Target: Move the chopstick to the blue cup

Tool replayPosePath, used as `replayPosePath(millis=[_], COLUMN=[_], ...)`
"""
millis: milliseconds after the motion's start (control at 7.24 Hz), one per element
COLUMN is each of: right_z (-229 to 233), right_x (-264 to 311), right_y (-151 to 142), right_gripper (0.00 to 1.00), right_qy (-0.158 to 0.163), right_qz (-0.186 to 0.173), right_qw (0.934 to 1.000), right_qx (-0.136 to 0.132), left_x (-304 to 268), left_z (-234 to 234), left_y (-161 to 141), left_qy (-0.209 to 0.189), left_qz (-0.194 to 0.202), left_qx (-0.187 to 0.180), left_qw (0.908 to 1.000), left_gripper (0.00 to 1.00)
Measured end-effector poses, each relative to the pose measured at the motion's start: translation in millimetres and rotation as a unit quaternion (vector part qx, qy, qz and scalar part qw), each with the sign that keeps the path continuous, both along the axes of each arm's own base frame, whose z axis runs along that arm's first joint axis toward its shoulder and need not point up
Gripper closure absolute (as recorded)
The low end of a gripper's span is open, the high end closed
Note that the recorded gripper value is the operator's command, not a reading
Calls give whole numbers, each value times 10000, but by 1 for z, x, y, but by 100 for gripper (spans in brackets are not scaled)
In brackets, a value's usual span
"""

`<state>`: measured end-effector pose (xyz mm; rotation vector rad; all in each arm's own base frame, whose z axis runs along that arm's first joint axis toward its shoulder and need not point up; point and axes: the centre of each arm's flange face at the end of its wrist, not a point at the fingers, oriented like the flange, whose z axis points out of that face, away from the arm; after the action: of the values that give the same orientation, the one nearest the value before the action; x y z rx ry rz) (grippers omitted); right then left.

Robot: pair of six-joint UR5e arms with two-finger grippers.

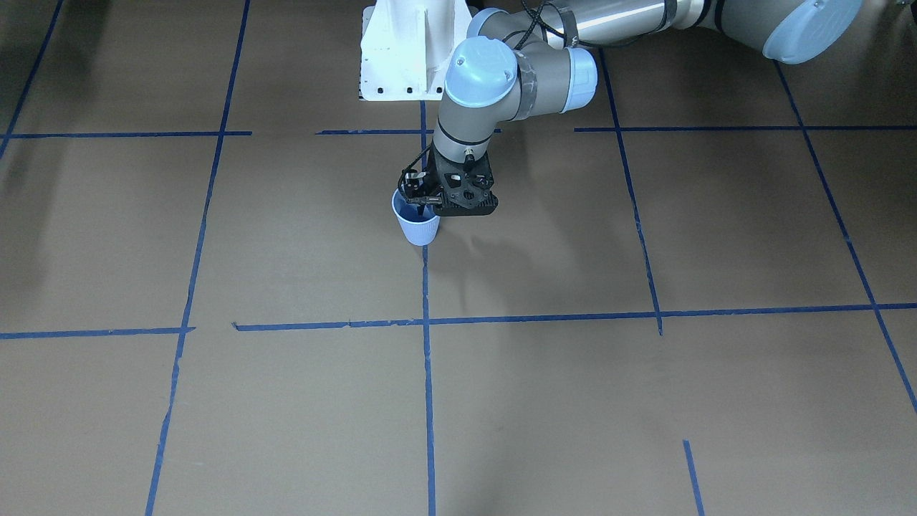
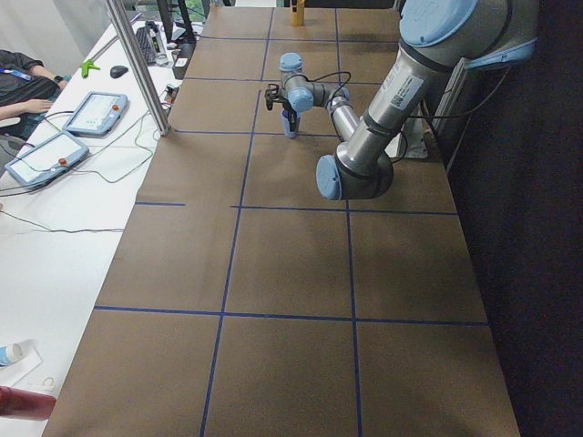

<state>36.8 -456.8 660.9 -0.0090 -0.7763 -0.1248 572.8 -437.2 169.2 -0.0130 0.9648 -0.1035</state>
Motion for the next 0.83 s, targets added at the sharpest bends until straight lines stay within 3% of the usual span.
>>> replayPosePath(millis=[276, 414, 829], right_z=[0, -1, -3], right_x=[0, 0, 1], right_y=[0, 0, -2], right_gripper=[0, 0, 0], right_qy=[3, 0, -3], right_qz=[0, 0, 6], right_qw=[10000, 10000, 9999], right_qx=[4, 7, 128], left_x=[-56, -106, -275], left_z=[-3, 18, 148], left_y=[7, 4, -37], left_qy=[-230, -335, -631], left_qz=[360, 642, 1447], left_qx=[358, 643, 1429], left_qw=[9984, 9953, 9771], left_gripper=[0, 0, 0])
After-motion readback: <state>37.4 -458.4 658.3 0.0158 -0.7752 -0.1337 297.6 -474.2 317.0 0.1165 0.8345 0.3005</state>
